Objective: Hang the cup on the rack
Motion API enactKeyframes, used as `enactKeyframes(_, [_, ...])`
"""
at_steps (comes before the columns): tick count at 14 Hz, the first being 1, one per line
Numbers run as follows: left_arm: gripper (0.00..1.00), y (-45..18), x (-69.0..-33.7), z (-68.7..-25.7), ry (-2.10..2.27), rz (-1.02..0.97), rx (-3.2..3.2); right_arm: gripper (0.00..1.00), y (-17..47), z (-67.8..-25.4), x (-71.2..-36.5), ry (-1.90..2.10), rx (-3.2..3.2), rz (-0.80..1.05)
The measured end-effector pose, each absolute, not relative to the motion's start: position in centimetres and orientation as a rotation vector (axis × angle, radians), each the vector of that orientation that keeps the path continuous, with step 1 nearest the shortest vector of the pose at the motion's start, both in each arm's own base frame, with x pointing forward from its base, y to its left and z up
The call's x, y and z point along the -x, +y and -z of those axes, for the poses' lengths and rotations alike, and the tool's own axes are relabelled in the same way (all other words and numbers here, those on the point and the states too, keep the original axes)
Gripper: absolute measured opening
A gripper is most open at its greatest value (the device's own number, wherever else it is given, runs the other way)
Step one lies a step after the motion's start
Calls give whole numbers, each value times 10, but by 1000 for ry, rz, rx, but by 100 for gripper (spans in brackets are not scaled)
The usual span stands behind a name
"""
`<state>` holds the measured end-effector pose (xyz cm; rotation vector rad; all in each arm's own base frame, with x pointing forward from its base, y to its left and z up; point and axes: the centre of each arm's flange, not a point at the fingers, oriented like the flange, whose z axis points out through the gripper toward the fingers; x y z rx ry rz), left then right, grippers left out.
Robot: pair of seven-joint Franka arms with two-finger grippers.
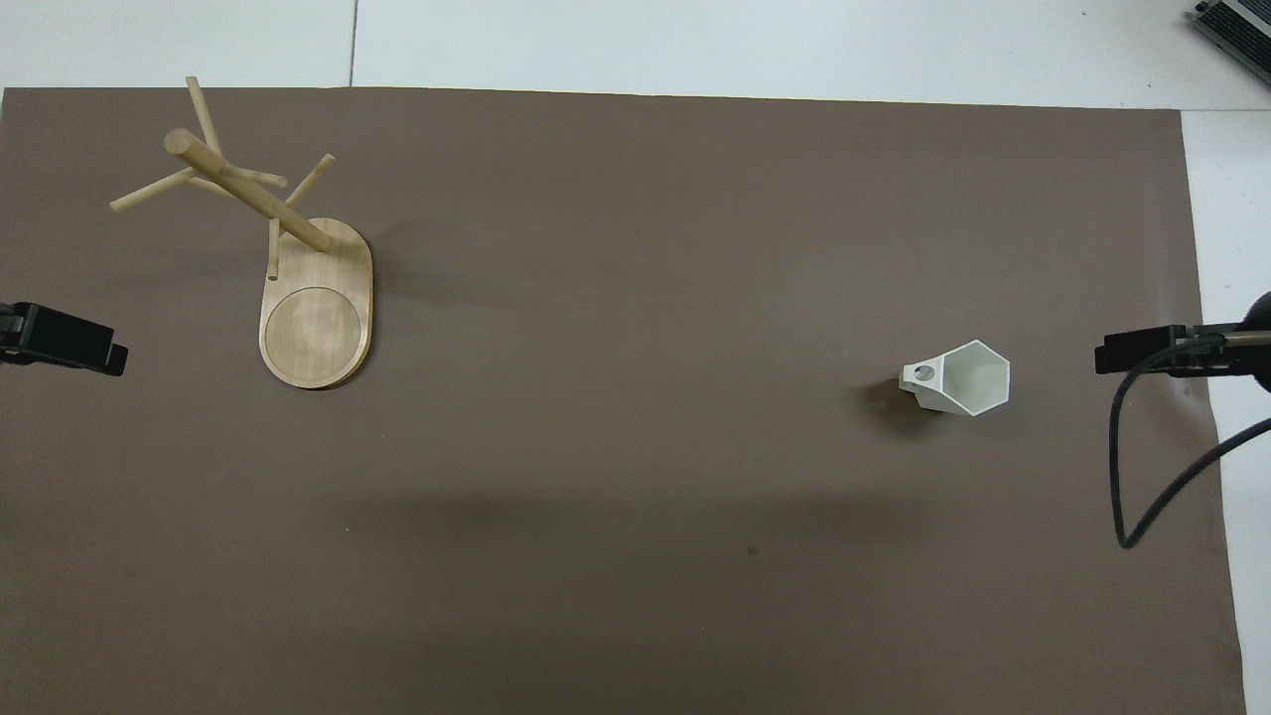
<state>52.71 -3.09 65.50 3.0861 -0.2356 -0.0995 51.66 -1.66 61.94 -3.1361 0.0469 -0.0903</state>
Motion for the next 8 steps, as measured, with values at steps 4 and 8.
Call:
enactKeyframes(4, [100, -34, -527, -656, -244, 95, -3086, 100, -16, -618, -515, 47, 3131, 62])
enactKeyframes(8, [100, -36, -527, -656, -251, 95, -3086, 100, -18, -618, -514, 26, 3131, 61])
